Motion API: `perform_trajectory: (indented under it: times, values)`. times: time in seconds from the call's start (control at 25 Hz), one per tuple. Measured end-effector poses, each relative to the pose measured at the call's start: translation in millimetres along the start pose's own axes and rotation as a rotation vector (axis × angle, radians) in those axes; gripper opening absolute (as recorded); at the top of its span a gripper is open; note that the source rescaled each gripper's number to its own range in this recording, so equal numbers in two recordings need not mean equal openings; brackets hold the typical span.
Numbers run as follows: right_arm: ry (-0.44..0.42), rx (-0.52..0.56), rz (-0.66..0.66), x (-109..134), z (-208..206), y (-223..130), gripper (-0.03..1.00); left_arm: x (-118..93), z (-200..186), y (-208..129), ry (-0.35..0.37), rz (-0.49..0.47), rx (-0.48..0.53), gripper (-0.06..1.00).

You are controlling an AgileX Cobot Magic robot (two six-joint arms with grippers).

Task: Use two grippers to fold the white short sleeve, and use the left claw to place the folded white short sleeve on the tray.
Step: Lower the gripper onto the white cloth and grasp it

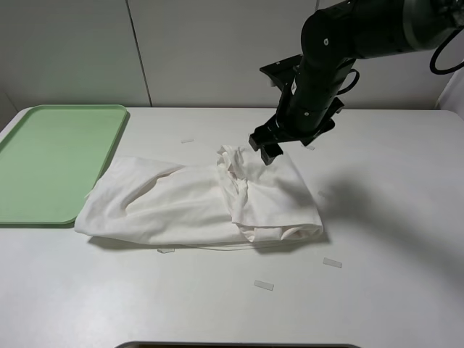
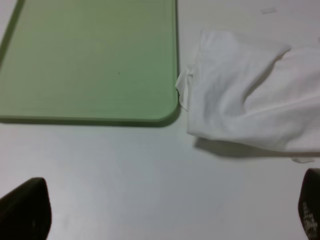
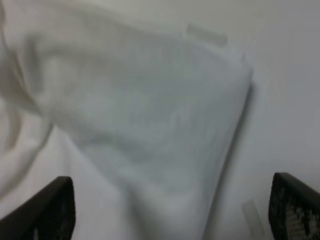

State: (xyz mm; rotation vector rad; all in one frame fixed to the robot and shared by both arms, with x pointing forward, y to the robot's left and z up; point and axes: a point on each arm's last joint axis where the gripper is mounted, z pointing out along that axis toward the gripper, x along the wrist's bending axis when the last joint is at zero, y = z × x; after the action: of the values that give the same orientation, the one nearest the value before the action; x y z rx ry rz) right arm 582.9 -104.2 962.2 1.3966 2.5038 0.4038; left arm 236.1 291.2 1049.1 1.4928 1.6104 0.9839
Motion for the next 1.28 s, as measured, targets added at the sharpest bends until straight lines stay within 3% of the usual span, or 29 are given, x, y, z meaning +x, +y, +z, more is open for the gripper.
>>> perform_trajectory:
  times: [0.32,0.72,0.84,1.2,1.28]
  values:
    - [0.024,0.158,0.025,3,15,-35,0.85,0,0,0,0.004,0.002,0.000,1.00]
    - [0.079,0.076,0.083,14,29,-50,0.85,0,0,0,0.005,0.003,0.001,1.00]
    - [0.078,0.052,0.082,13,19,-47,0.85,0,0,0,0.005,0.003,0.001,1.00]
    - [0.028,-0.133,0.031,1,-89,-46,0.85,0,0,0,0.005,0.003,0.001,1.00]
    - [0.025,-0.148,0.030,0,-97,-49,0.85,0,0,0,0.005,0.003,0.001,1.00]
